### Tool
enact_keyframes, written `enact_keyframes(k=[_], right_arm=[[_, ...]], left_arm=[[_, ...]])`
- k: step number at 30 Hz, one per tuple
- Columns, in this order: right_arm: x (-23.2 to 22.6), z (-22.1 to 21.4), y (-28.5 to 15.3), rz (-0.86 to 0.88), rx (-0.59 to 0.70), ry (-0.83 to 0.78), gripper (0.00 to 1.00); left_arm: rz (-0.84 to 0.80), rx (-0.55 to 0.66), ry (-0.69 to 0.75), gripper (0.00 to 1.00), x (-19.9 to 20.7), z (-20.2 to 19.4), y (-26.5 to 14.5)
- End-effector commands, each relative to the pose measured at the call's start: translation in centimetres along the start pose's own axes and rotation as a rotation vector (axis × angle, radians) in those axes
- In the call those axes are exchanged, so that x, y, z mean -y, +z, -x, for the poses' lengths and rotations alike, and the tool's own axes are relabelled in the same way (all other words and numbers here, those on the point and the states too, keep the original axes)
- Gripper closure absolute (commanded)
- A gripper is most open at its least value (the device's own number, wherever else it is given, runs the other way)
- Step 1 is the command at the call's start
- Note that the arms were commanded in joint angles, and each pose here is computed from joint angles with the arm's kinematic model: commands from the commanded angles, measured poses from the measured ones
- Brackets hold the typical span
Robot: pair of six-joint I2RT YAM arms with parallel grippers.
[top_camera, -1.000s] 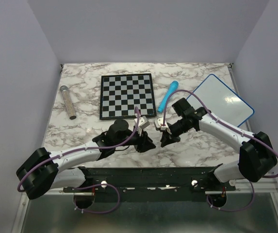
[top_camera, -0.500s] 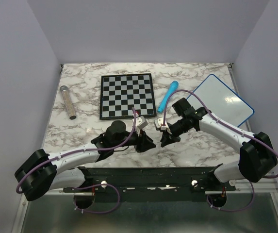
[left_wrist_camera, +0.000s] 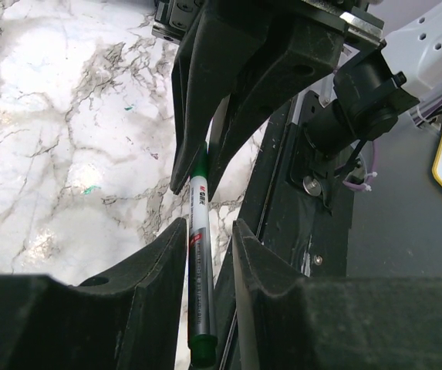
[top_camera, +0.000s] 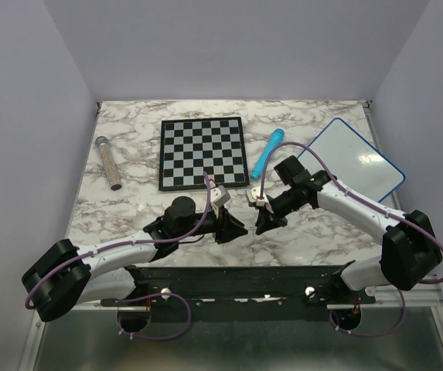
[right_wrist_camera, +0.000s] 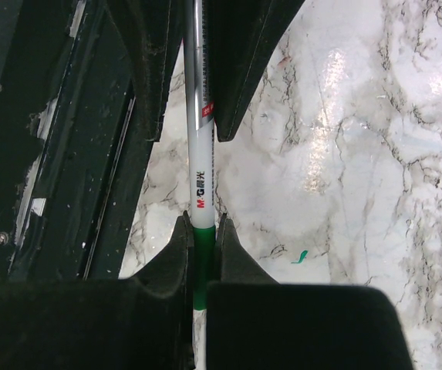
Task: Write a sentence on the whiteboard
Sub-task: Pass from the right arm to the left
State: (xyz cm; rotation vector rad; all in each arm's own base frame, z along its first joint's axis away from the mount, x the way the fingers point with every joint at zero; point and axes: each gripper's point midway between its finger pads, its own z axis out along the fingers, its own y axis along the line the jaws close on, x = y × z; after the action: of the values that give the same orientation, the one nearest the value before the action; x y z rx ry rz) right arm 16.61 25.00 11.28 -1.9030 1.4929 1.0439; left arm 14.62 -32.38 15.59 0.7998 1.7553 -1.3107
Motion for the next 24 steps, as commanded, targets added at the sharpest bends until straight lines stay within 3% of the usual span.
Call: enact_keyframes(k=[1,16,24], right_arm=[[-0.21,1.18,-0.08,0.019,0.030,-0.004,1.00],[-0.16,1.05,-0.05,0.019,0.025,-0.002,0.99],[-0.17,1.04,-0.02,0.020,0.026,-0.001,0.99]], left_arm=[[0.002,0.039,0.013,0.64,-0.06,0.84,0.20],[0.021,0.002,0.020,0.71,-0.60,0.23,0.38],[-0.004,0.017,0.015,0.93,-0.14,0.58,0.53]])
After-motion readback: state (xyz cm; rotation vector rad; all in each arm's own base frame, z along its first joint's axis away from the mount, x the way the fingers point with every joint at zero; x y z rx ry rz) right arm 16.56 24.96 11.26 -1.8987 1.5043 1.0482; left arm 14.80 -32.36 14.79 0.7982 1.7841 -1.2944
